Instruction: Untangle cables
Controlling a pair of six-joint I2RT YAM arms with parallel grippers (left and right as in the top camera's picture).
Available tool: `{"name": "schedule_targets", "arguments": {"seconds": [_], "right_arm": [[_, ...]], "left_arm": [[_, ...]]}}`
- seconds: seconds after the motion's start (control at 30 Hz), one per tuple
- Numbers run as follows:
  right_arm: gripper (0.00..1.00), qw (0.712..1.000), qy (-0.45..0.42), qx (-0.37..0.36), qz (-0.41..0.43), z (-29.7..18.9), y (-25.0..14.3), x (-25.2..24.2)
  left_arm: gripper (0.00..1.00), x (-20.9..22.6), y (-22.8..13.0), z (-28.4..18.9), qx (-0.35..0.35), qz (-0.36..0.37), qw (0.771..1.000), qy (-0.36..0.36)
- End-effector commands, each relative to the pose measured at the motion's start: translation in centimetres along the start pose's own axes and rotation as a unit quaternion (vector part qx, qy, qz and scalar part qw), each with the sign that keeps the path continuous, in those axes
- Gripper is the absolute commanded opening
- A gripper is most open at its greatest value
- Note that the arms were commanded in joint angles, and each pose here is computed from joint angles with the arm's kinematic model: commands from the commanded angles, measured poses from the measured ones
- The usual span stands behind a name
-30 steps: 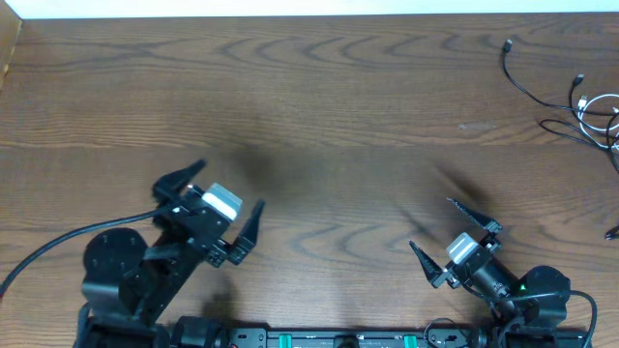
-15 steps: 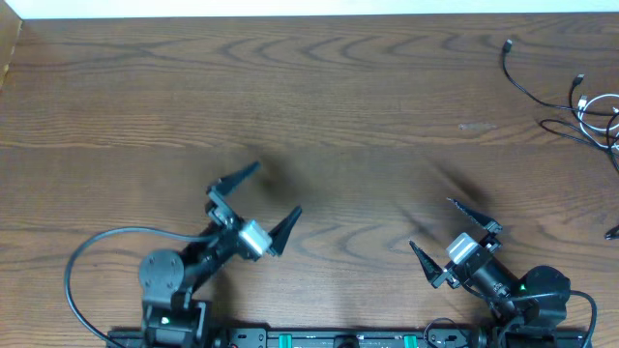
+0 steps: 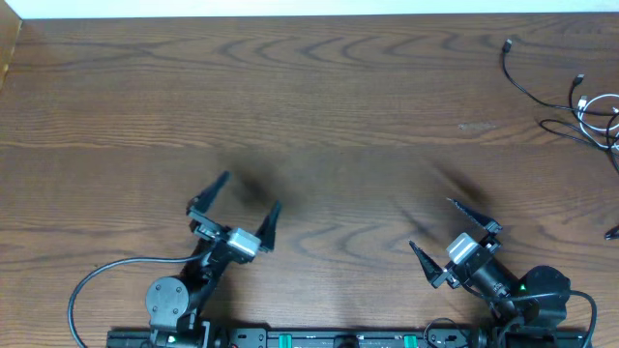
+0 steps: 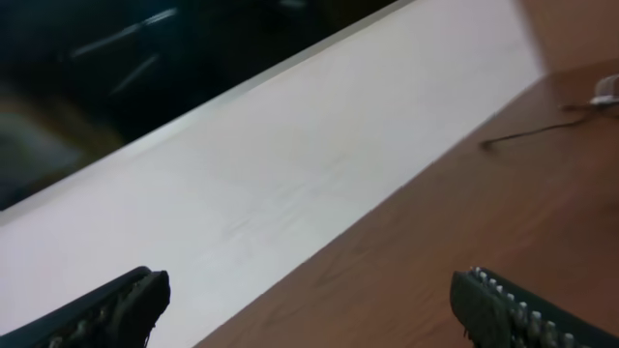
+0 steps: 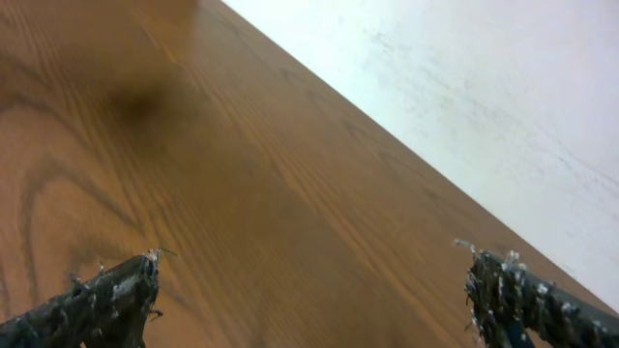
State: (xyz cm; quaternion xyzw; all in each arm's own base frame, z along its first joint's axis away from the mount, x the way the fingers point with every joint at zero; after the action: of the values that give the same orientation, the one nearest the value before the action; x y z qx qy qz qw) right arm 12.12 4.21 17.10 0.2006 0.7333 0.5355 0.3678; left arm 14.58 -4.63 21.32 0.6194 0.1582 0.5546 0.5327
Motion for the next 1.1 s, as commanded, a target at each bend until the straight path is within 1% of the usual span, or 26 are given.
{"name": "schedule_targets", "arguments": {"seconds": [0.0, 0.1, 0.17, 0.3, 0.37, 0.53, 1.07], "right_arm": [[0.99, 1.000, 0.003, -0.001, -0.003, 0.0, -0.1, 0.1], [0.99, 1.000, 0.004, -0.001, -0.003, 0.0, -0.1, 0.1], [0.99, 1.000, 0.004, -0.001, -0.003, 0.0, -0.1, 0.1], [0.99, 1.000, 0.004, -0.001, -0.003, 0.0, -0.1, 0.1], [0.99, 1.000, 0.004, -0.001, -0.003, 0.0, -0.1, 0.1], [0.99, 1.000, 0.004, -0.001, -0.003, 0.0, -0.1, 0.1], [0.99, 1.000, 0.004, -0.001, -0.003, 0.0, -0.1, 0.1]], "left_arm": [[0.98, 0.6, -1.2, -0.5, 0.038, 0.000, 0.996, 0.076], [0.98, 0.6, -2.4, -1.0, 0.084, -0.010, 0.993, 0.087], [0.98, 0.2, -3.2, -1.4, 0.114, -0.019, 0.990, 0.080], [0.98, -0.6, -5.0, -2.3, 0.177, -0.079, 0.978, 0.072], [0.98, -0.9, -5.9, -2.6, 0.207, -0.096, 0.972, 0.065], [0.98, -0.6, -6.1, -2.7, 0.219, -0.096, 0.967, 0.090], [0.98, -0.6, -6.1, -2.7, 0.220, -0.097, 0.967, 0.090]]}}
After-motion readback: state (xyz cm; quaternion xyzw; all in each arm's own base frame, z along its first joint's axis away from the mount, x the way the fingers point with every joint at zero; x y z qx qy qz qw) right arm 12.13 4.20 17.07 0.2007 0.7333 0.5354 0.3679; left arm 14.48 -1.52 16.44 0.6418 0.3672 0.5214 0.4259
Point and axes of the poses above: each gripper's point midway between its finger pads, its own z axis out along the fingers, its own x axis along the line the jaws close on, y = z × x, the point moved 10 cm from there along -z, back along the fingers, and after that the axes turned 3 degrees about z, right-handed, at the moved point
